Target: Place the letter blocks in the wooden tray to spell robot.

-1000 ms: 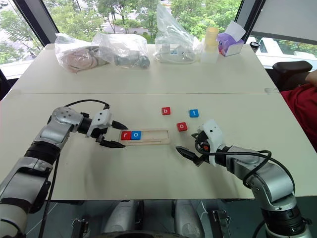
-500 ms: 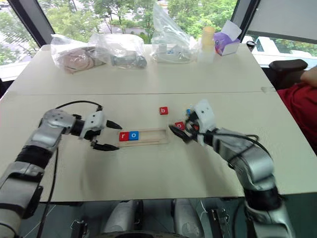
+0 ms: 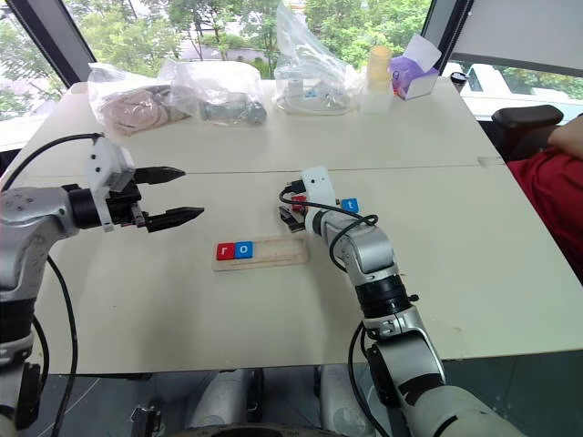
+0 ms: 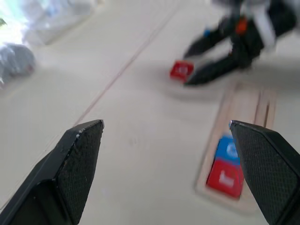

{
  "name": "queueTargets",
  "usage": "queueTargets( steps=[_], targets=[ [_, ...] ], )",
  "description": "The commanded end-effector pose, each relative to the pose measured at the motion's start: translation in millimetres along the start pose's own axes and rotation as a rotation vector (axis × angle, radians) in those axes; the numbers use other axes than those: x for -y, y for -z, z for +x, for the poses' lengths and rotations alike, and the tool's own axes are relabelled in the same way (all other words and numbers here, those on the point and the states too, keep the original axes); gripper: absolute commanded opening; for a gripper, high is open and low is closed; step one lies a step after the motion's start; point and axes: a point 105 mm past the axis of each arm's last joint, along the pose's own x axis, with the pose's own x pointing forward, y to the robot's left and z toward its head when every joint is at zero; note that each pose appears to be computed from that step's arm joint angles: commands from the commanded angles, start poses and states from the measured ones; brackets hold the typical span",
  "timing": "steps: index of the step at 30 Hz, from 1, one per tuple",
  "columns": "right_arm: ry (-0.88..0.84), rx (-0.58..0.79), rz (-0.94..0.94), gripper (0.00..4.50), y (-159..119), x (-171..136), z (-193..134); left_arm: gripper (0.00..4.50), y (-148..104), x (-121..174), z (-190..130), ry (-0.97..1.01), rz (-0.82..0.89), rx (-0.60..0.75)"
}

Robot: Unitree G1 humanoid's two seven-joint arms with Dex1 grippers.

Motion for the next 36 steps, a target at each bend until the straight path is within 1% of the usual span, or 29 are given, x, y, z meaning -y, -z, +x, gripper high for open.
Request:
queueTargets(
  steps=[1, 7, 10, 12, 13, 14, 15, 16, 18, 19, 22, 25, 27, 29, 31, 33, 36],
  targets=[
    [0.019, 0.026, -0.041, 4.5, -12, -6, 5, 4.49, -5, 6, -9, -0.053, -0.006, 0.01],
    [0.046, 0.007, -0.017, 4.5, -6, -9, 21, 4.49, -1, 12, -9, -0.096, -0.035, 0.02],
    [0.042, -0.001, -0.026, 3.64, -5, -17, 27, 4.5, 5, 13, -8, -0.104, -0.046, 0.01],
    [0.06, -0.016, -0.039, 2.69, -1, -16, 30, 4.5, 7, 13, -7, -0.108, -0.046, 0.004],
    [0.073, -0.026, -0.046, 2.15, 3, -15, 31, 4.5, 7, 12, -6, -0.11, -0.044, 0.003],
    [0.084, -0.024, -0.05, 1.74, 3, -13, 31, 4.5, 7, 13, -5, -0.11, -0.04, 0.003],
    [0.098, -0.014, -0.065, 1.39, 2, -10, 30, 4.5, 7, 13, -3, -0.107, -0.037, 0.004],
    [0.106, -0.005, -0.076, 1.25, 1, -9, 29, 4.5, 7, 13, -3, -0.104, -0.035, 0.004],
    [0.133, 0.044, -0.1, 1.25, -10, -2, 24, 4.5, 5, 16, 0, -0.089, -0.032, 0.009],
    [0.145, 0.08, -0.124, 1.25, -20, 4, 16, 4.5, 4, 19, 4, -0.064, -0.023, 0.01],
    [0.172, 0.159, -0.143, 1.25, -40, 21, -15, 4.5, -2, 33, 13, 0.018, -0.018, 0.02],
    [0.21, 0.176, -0.124, 1.25, -44, 39, -54, 4.5, -6, 51, 23, 0.117, -0.026, 0.037],
    [0.27, 0.156, -0.089, 1.25, -37, 53, -80, 4.5, -7, 64, 30, 0.183, -0.025, 0.034],
    [0.353, 0.113, -0.047, 1.25, -22, 68, -106, 4.5, -7, 78, 37, 0.258, -0.026, 0.029],
    [0.408, 0.072, 0.005, 1.25, -7, 73, -123, 4.5, -6, 86, 42, 0.301, -0.016, 0.021],
    [0.429, 0.031, 0.023, 1.25, 8, 72, -131, 4.5, -3, 92, 47, 0.333, 0.011, 0.003],
    [0.413, -0.036, 0.051, 1.25, 29, 63, -128, 4.5, -2, 92, 55, 0.348, 0.036, -0.002]
  ],
)
